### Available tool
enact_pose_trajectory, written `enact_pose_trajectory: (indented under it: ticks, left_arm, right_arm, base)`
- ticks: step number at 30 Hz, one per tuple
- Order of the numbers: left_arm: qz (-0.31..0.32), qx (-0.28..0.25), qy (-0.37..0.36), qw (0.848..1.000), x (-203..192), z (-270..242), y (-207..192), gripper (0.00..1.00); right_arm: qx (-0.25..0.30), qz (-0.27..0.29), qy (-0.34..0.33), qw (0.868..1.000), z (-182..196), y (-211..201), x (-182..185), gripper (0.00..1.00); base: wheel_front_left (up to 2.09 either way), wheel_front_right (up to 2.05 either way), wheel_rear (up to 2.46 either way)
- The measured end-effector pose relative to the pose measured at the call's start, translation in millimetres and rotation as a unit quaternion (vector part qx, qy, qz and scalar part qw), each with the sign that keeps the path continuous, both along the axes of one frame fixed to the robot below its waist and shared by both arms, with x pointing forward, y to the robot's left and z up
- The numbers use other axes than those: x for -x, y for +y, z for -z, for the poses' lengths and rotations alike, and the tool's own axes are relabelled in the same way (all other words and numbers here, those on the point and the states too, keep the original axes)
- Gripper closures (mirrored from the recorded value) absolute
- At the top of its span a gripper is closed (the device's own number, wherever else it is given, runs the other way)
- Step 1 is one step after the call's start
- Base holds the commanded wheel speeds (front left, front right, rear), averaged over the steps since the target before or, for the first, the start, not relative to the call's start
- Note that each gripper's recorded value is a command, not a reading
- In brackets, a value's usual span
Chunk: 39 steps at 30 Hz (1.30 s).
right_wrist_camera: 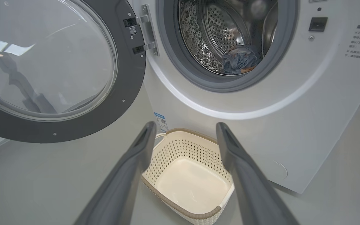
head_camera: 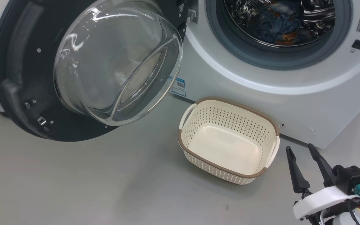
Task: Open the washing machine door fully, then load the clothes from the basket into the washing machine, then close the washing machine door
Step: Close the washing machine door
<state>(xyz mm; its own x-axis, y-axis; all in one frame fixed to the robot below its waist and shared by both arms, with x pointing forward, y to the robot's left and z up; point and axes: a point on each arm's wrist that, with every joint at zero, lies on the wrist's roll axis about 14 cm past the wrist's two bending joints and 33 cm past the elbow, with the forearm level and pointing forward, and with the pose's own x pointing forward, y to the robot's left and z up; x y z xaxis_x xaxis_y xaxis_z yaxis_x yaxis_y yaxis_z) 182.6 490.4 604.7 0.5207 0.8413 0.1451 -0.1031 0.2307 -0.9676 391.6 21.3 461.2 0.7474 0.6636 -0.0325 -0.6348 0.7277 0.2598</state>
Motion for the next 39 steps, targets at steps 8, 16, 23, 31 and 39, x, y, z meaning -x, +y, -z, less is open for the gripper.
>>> enact_pose_trajectory:
  ticks: [8, 16, 23, 31, 39]
  left_arm:
    - [0.034, 0.044, -0.042, 0.998, -32, -4, 16, 1.0]
    - [0.077, 0.079, -0.076, 0.991, -68, -2, 14, 1.0]
    - [0.103, 0.095, -0.062, 0.988, -87, 12, 12, 1.0]
    - [0.139, 0.104, -0.04, 0.984, -109, 25, 6, 1.0]
    - [0.18, 0.093, -0.015, 0.979, -134, 31, -3, 1.0]
  right_arm:
    - [0.011, 0.002, 0.009, 1.0, 12, -9, -6, 0.0]
    - [0.023, 0.009, 0.011, 1.0, 20, -21, -12, 0.0]
    - [0.038, 0.018, 0.016, 0.999, 29, -36, -17, 0.0]
    - [0.046, 0.022, 0.022, 0.998, 39, -44, -23, 0.0]
    - [0.053, 0.027, 0.033, 0.998, 51, -52, -28, 0.0]
  base:
    - [0.0, 0.0, 0.0]
    - [0.0, 0.0, 0.0]
    - [0.0, 0.0, 0.0]
    - [0.0, 0.0, 0.0]
    - [0.0, 0.0, 0.0]
